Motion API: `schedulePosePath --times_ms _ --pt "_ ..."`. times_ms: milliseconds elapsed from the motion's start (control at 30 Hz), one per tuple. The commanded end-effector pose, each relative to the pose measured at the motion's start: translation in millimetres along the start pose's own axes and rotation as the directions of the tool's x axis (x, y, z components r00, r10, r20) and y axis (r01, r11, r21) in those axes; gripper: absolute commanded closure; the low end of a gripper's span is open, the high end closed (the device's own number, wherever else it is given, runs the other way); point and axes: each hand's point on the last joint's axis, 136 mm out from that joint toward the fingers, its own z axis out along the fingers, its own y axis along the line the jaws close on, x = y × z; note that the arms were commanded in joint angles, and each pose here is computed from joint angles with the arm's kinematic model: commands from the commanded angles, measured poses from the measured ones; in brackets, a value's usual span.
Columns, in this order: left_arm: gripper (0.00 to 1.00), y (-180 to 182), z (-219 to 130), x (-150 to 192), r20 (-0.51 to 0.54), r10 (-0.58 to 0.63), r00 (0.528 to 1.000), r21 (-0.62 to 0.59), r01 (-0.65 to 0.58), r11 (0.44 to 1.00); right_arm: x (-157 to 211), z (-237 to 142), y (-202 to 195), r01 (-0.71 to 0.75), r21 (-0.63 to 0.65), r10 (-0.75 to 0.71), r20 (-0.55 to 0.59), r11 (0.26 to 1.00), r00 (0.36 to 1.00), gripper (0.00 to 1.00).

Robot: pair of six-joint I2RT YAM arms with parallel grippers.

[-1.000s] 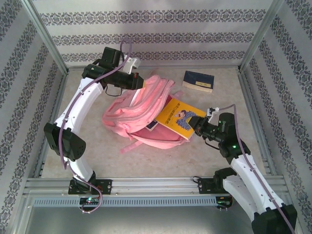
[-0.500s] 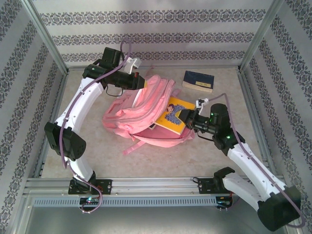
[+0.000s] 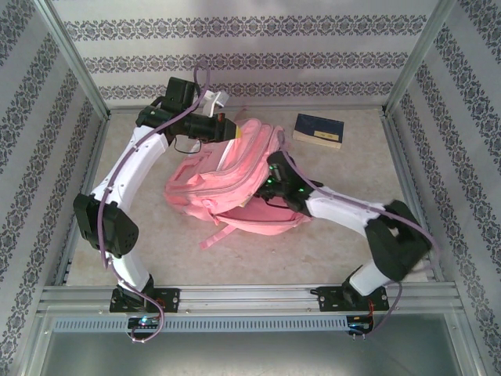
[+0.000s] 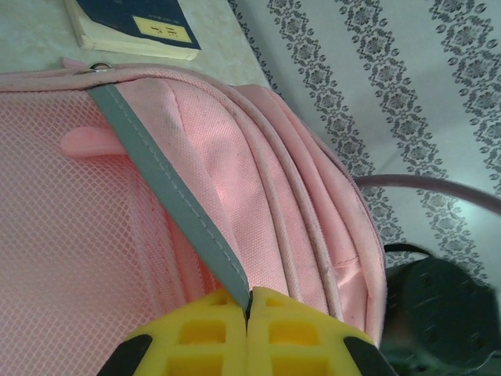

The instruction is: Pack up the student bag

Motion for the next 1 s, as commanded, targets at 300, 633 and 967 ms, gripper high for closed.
schedulePosePath --times_ms 300,633,967 --pt "1.00 -14 -26 -35 0.162 0.116 0.980 -0.004 -0.117 0.993 -34 9 52 0.166 -0.090 -0.147 0.187 0.982 0.971 0.16" --pt "1.00 63 -14 -9 0.153 0.004 0.988 -0.199 0.027 0.980 -35 -72 -12 0.187 0.068 -0.198 0.234 0.980 0.952 0.05" --pt "1.00 94 58 68 -0.129 0.004 0.992 -0.383 -0.053 0.922 -103 -195 -91 0.068 0.477 -0.324 0.479 0.876 0.816 0.13"
